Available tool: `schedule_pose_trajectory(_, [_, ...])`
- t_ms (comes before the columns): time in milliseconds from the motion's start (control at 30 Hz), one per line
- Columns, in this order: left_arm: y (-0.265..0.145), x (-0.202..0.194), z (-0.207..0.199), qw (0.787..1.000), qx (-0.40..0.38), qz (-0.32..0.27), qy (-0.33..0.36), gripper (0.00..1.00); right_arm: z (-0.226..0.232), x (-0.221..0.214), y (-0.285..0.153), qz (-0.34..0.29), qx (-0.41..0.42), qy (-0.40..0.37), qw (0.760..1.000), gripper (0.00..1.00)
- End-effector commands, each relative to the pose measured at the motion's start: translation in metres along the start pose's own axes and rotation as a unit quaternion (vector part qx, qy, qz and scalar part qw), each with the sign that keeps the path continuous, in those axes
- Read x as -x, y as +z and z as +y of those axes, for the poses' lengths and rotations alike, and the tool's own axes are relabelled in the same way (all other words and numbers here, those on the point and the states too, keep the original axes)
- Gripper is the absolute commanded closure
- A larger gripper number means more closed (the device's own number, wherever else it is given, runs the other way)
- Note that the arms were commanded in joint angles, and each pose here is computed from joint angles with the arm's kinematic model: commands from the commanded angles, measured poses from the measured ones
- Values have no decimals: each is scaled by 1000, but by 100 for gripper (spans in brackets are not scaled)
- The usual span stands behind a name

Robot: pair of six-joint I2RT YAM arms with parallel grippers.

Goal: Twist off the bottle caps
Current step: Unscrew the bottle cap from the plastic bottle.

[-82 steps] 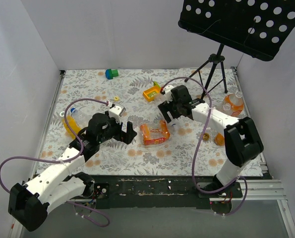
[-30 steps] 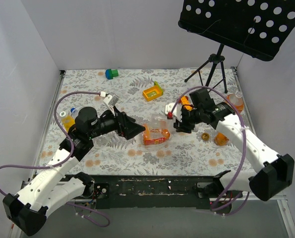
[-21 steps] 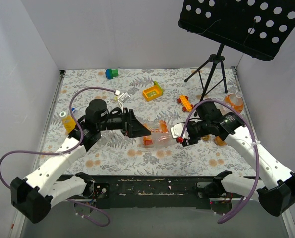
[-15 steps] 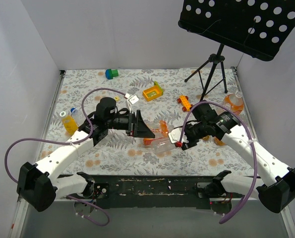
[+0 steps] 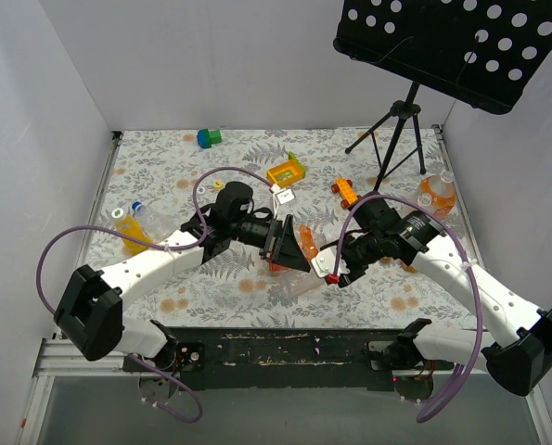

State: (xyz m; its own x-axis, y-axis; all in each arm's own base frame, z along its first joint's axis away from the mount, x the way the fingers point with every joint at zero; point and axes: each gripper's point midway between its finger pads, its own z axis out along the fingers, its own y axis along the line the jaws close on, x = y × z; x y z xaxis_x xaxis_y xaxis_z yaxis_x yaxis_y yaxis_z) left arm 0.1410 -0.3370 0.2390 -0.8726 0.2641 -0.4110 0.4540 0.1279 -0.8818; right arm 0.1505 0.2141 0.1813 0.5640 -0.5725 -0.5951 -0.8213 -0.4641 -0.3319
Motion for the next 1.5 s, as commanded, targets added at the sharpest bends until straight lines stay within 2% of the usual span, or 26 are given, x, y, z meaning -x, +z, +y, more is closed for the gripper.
schedule_pose_trajectory(0, [6,5,-14,999,-24,16,25,2,-3,4,1,-1,1,-10,1000,72])
schedule_pose_trajectory(267, [28,-8,-5,998,-27,64,13,4,-7,3,3,4,-11,-8,1000,73])
schedule_pose_trajectory(433, [39,-19,-1,995,-34,97,3,13,-11,2,2,7,-19,-5,1000,73])
schedule_pose_trajectory(533, [42,-24,1,993,-37,109,-1,22,-10,0,3,10,-21,-2,1000,73])
schedule_pose_trajectory(700, [43,-28,-1,992,-40,117,-4,51,-8,-2,5,9,-21,4,1000,73])
schedule_pose_trajectory(800, [41,-29,-1,992,-40,116,-2,78,-7,-1,6,5,-19,15,1000,71])
schedule_pose_trajectory(867, [39,-32,-2,992,-41,116,4,89,-8,-1,7,3,-21,42,999,66])
schedule_pose_trajectory(1000, [32,-39,1,994,-31,103,32,98,-6,3,8,-5,-16,66,998,50])
schedule_pose_trajectory(1100, [27,-43,6,995,-12,85,58,100,-4,5,8,-14,-11,72,997,38])
schedule_pose_trajectory(1233, [20,-51,12,995,6,73,74,100,0,5,7,-19,-1,74,997,15])
schedule_pose_trajectory(1467, [5,-72,16,993,21,81,88,100,-3,-7,-4,8,-31,59,998,11])
